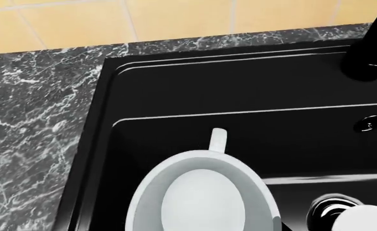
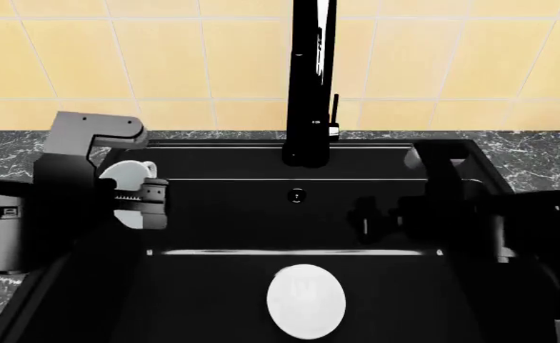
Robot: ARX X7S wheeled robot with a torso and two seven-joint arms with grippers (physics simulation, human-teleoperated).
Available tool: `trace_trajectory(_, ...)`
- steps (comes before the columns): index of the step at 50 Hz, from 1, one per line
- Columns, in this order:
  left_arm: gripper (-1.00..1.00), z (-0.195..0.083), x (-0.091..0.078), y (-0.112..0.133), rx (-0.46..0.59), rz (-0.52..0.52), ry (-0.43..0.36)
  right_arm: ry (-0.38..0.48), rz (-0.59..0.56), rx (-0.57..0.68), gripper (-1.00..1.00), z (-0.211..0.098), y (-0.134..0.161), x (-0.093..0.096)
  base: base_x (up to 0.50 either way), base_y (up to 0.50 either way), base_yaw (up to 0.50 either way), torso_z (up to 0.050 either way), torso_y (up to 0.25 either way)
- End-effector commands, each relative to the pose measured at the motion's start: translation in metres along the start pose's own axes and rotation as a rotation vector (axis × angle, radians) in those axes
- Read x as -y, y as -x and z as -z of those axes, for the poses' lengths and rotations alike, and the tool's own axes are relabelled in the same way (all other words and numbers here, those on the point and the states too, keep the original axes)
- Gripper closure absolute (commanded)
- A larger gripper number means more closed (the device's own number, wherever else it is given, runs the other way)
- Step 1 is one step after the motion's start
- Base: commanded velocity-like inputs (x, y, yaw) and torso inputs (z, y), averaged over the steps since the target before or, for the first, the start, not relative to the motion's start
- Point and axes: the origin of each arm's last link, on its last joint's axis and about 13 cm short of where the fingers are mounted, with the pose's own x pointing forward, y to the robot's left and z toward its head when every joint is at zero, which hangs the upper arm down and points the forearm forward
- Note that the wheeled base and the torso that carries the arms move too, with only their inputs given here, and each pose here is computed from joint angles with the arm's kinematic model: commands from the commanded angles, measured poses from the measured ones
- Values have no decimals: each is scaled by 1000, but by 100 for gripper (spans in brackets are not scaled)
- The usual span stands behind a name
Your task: Pick the cup and bowl from the sink and place them on the counter for drying.
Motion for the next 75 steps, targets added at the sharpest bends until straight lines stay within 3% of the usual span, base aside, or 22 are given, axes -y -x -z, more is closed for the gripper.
trace_trajectory(1,100,-7,-6,18,41,26,1,18,-28,-111,-100,0,-30,2,0,0,0,0,0)
trace_trajectory(5,100,-8,-6,18,51,33,-1,9,-33,-124,-100,-1,-41,4,0,0,0,0,0)
trace_trajectory(6,100,-10,-5,17,49,32,29,13,-32,-135,-100,-1,-44,4,0,0,0,0,0)
trace_trajectory(8,100,-9,-10,18,31,-11,-4,12,-30,-148,-100,1,-49,6,0,0,0,0,0)
trace_trajectory(14,100,-5,-16,15,44,-9,64,17,-29,-164,-100,5,-61,7,0,0,0,0,2)
trace_trajectory(22,100,-2,-21,15,39,-29,90,23,-21,-194,-100,14,-75,12,0,0,0,0,0)
trace_trajectory(29,100,-3,-20,15,51,-16,66,38,-34,-211,-100,17,-88,13,0,0,0,0,1)
trace_trajectory(42,100,-32,-40,28,149,-174,131,54,-53,-237,-100,25,-91,11,0,0,0,0,1)
trace_trajectory(43,100,-32,-43,29,139,-181,170,51,-53,-232,-100,24,-90,10,0,0,0,0,0)
trace_trajectory(49,100,-28,-51,30,114,-242,192,55,-57,-224,-100,23,-85,9,0,0,0,0,0)
trace_trajectory(55,100,-33,-63,37,119,-311,280,57,-63,-227,-100,25,-84,7,0,0,0,0,2)
trace_trajectory(63,100,-45,-73,39,125,-365,305,55,-56,-231,-100,25,-82,7,0,0,0,0,0)
trace_trajectory(67,100,-42,-77,34,92,-455,309,51,-56,-230,-100,27,-82,7,0,0,0,0,0)
trace_trajectory(73,100,-39,-83,27,96,-612,425,53,-61,-241,-100,30,-84,7,0,0,0,0,2)
trace_trajectory(75,100,-34,-80,23,49,-628,434,51,-63,-240,-100,30,-84,7,0,0,0,0,0)
